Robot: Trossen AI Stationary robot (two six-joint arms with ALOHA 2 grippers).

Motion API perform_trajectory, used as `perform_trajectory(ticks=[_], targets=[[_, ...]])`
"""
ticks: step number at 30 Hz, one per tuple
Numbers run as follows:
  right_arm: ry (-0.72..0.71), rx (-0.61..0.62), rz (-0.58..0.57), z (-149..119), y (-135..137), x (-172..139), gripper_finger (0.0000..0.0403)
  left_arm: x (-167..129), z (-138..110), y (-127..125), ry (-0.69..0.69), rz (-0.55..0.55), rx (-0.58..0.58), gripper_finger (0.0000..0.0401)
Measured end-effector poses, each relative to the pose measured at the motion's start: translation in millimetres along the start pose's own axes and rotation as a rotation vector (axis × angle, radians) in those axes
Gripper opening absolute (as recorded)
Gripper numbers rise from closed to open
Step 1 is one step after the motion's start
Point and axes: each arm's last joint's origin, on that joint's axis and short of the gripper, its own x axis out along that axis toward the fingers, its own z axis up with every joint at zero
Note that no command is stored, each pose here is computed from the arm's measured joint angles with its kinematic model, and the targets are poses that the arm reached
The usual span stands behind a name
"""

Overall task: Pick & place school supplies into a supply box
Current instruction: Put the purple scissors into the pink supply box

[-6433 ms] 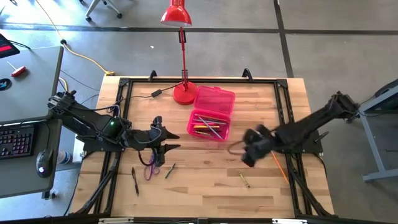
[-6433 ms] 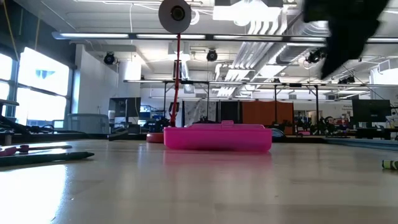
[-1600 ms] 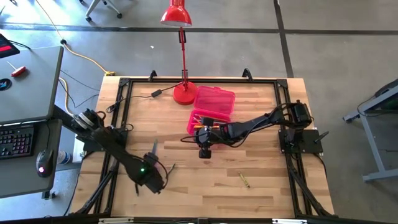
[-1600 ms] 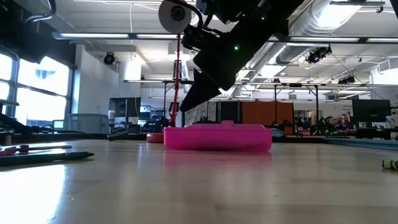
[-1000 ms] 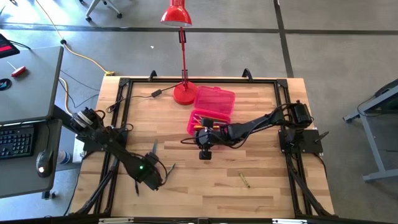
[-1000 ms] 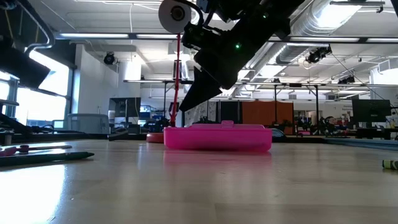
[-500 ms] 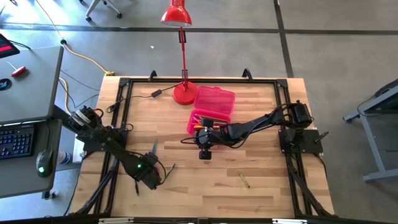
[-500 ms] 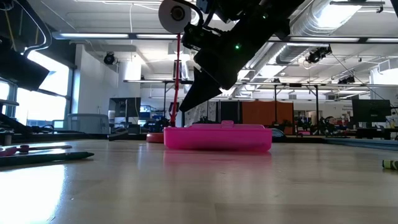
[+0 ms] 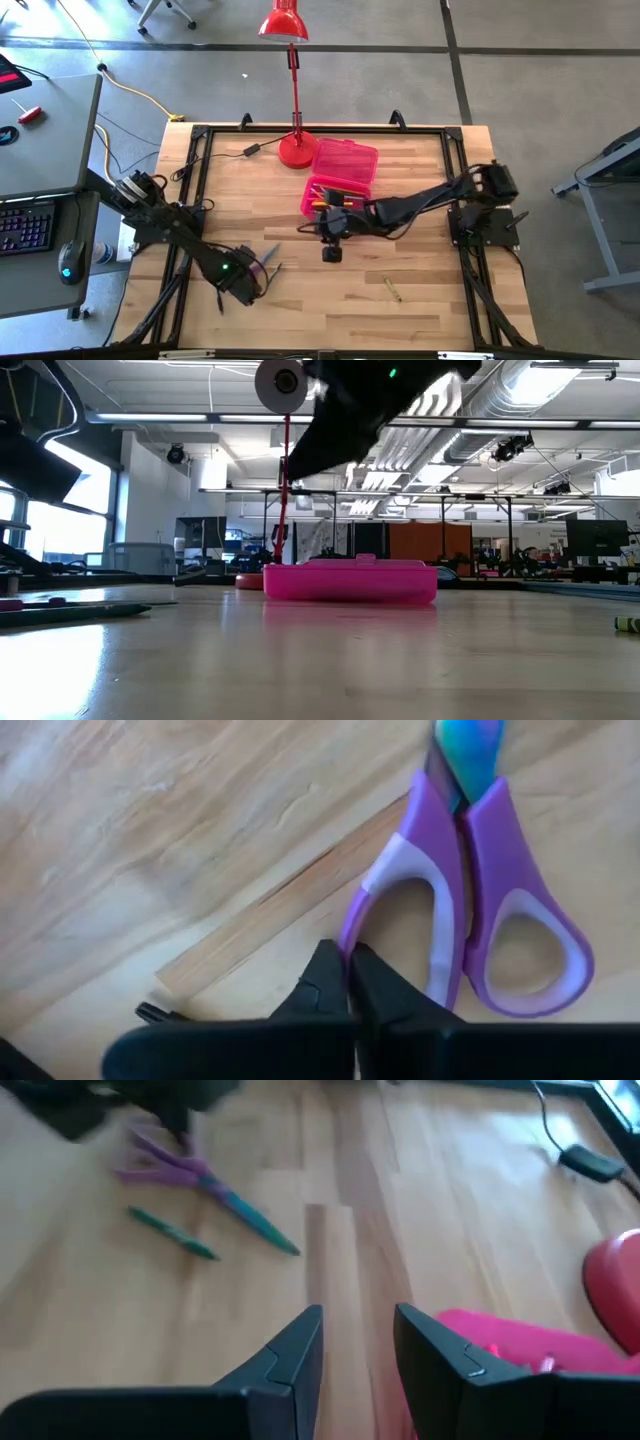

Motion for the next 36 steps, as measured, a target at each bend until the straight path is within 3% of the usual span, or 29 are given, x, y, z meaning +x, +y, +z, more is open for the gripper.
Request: perform_trajectory(ticks=[4,8,11,15,19,23,28,36], targets=[[-0.016,-0.031,0.027,11,12,-38,0.0103,-8,16,-8,-0.052,-0.013,0.027,0.0046],[-0.007,-0.038,0.001,14,23,-76,0.0103,-22,40,-13,-0.178,0.002,0.048,0.0034],[-0.014,-0.025,-0.033,15,30,-102,0.0103,-40,57,-24,-0.221,-0.034,0.123,0.0011],[-0.023,-0.002,-0.053,13,38,-129,0.0103,-65,86,-29,-0.282,-0.017,0.219,0.0026],[-0.046,0.001,-0.074,11,48,-144,0.0103,-91,121,-31,-0.353,-0.027,0.356,0.0039],[-0.057,-0.001,-0.075,8,57,-149,0.0103,-103,165,-28,-0.409,-0.097,0.497,0.0025],[-0.042,0.072,-0.050,0,66,-150,0.0103,-99,220,-16,-0.464,-0.205,0.575,0.0020],[0.132,0.158,0.048,-42,81,-144,0.0103,-45,274,6,-0.358,-0.061,0.638,0.0035]])
